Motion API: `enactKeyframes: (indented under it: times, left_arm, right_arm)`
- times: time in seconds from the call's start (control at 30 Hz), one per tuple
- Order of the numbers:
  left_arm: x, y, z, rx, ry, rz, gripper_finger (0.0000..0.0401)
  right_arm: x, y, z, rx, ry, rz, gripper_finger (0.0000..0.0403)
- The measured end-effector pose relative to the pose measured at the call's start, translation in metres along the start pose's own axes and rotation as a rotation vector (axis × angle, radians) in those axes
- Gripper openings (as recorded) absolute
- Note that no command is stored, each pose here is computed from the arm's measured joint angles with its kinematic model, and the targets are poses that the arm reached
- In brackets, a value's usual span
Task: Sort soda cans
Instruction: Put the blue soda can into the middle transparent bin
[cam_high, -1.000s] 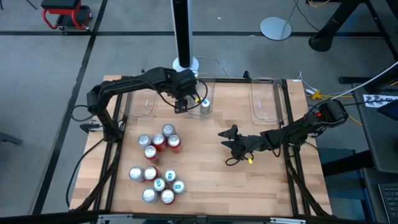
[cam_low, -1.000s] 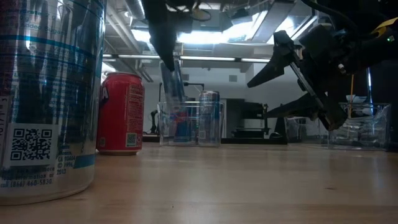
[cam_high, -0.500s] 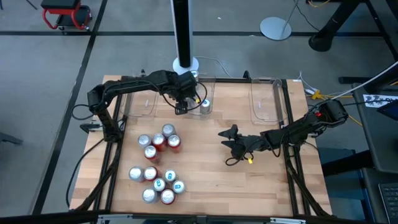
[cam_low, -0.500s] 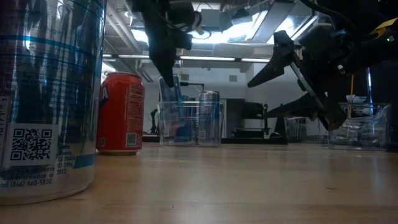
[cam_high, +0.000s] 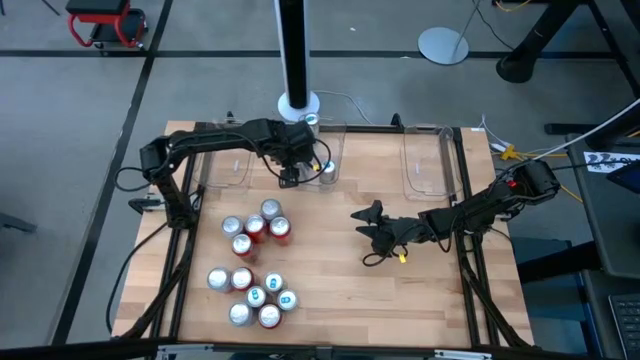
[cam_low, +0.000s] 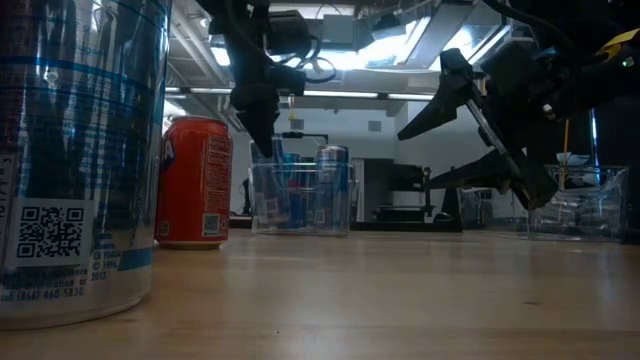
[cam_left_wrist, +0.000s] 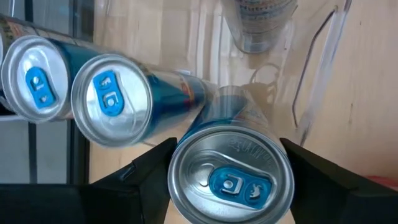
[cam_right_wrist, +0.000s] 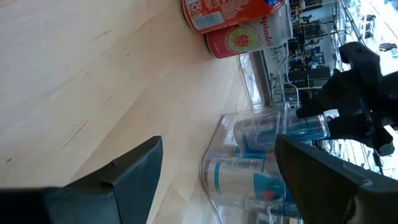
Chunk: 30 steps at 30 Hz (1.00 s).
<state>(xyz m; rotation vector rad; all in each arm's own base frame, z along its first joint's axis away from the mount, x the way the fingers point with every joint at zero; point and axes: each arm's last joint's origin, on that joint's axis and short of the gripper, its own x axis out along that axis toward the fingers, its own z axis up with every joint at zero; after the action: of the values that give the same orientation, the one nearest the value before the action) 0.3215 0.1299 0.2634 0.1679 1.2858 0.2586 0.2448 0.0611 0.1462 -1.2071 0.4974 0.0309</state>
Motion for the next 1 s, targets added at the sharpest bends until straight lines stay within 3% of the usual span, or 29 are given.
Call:
enactKeyframes:
  times: [0.33,0.7,1.0]
  left_arm:
    - [0.005,0.001,0.007,-0.016,-0.044,0.017,0.0279]
    - [0.009,0.001,0.005,0.001,-0.009,0.040,0.0276]
    - [-0.034,0.003,0.005,-0.036,0.010,0.081,0.0276]
  right_arm:
    - [0.000,0.000,0.000,-0.001,0.002,0.004,0.0310]
    - [0.000,0.001,0.000,-0.002,0.003,0.006,0.0310]
    - [0.000,0.002,-0.002,-0.020,0.022,0.017,0.0310]
